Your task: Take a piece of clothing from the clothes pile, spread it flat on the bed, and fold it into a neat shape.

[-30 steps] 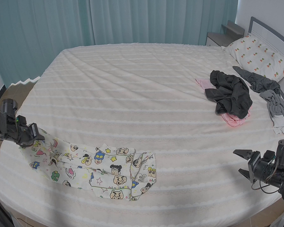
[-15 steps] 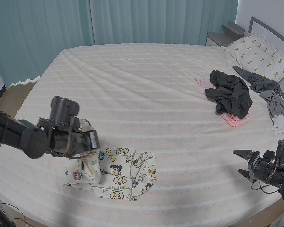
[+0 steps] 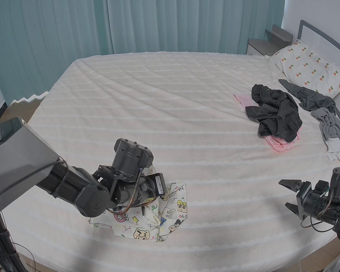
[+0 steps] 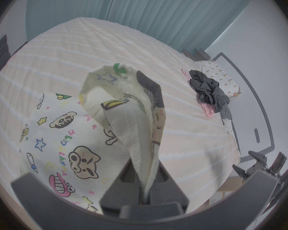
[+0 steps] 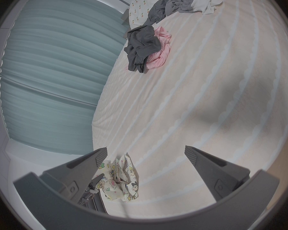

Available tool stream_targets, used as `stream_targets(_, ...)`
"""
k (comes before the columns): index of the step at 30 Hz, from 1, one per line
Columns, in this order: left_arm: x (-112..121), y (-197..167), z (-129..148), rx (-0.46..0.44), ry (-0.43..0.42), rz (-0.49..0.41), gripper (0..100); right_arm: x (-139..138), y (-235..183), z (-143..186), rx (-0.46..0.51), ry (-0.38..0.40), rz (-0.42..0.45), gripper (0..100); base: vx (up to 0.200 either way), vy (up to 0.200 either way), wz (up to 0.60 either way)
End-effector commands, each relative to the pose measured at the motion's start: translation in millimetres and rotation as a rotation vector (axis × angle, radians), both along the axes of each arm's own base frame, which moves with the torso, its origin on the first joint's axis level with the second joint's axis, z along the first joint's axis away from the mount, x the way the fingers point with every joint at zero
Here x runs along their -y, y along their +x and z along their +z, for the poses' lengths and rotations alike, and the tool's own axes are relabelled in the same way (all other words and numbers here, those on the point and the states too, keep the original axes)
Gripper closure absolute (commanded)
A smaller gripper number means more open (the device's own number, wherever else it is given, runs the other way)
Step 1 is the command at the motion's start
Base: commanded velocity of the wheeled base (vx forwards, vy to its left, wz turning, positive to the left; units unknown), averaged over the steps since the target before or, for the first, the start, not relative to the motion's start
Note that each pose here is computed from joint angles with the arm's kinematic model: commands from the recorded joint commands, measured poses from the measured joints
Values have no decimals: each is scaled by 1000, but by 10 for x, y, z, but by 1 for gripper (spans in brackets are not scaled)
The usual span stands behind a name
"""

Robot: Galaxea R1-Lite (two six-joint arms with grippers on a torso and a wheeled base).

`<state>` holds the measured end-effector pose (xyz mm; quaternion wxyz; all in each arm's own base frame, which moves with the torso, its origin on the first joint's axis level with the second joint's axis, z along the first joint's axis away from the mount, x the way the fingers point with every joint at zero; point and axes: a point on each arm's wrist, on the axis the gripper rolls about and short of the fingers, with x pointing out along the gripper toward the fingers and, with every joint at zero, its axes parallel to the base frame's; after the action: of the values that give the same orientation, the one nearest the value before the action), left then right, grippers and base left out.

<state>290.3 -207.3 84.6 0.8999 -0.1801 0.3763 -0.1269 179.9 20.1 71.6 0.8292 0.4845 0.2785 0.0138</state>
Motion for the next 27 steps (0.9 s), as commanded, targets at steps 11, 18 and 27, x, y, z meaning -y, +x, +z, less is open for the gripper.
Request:
stream_targets(11, 257, 25, -127, -35, -49, -13, 0, 2, -38, -32, -21, -1, 2, 0, 0, 0, 0)
stream_targets(18, 176, 5, 74, 6, -80, 0, 0, 2, -39, -33, -22, -1, 2, 0, 0, 0, 0)
stream_targets(27, -565, -410, 342, -37, -174, 84, 0, -17, -44, -44, -33, -3, 11, 0, 0, 0, 0)
